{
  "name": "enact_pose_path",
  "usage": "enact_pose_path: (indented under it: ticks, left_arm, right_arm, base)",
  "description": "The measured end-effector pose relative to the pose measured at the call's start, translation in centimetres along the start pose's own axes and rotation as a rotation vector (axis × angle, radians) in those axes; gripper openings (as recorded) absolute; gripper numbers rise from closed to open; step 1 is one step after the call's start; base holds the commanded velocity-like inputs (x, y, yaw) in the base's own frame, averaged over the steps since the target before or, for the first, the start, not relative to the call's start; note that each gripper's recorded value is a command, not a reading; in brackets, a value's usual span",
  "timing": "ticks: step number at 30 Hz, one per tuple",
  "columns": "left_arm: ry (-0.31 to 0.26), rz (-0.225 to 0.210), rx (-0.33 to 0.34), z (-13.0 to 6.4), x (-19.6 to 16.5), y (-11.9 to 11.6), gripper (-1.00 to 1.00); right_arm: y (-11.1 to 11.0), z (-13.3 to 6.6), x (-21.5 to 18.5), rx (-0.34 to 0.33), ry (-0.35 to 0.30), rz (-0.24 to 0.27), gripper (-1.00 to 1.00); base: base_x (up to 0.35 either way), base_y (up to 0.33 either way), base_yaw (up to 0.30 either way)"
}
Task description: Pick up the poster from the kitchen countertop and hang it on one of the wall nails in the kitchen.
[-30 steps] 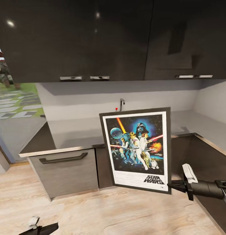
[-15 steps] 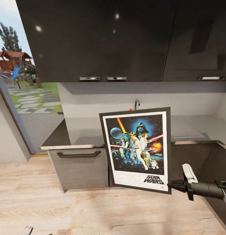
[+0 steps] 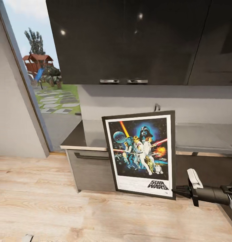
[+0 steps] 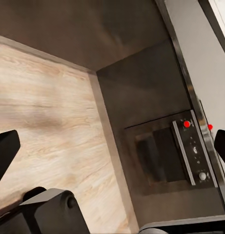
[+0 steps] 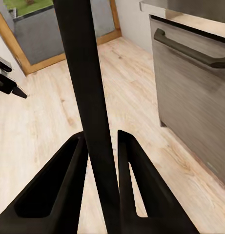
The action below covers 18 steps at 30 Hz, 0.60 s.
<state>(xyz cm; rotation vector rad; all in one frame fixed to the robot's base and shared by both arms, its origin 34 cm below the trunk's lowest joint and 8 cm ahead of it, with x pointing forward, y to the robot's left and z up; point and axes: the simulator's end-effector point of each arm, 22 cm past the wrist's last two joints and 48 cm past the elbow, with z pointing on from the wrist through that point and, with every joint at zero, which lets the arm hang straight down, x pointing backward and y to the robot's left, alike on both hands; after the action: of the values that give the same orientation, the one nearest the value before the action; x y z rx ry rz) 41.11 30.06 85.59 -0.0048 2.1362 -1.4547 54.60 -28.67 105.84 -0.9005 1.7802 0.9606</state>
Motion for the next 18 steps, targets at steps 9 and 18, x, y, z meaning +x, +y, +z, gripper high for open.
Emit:
enact_pose_path:
  ticks: [9,18]
  left_arm:
    - [0.001,-0.001,0.000,0.01,-0.01,0.00,1.00]
    - [0.001,-0.002,0.001,0.07,0.04,-0.02,1.00]
  right_arm:
    - [0.00,0.00,0.00,0.000,0.000,0.000,-1.00]
    - [0.00,-0.01,0.00,0.000,0.000,0.000,-1.00]
  base:
    - [0.000,0.000,0.286]
    - [0.000,0.000,0.207]
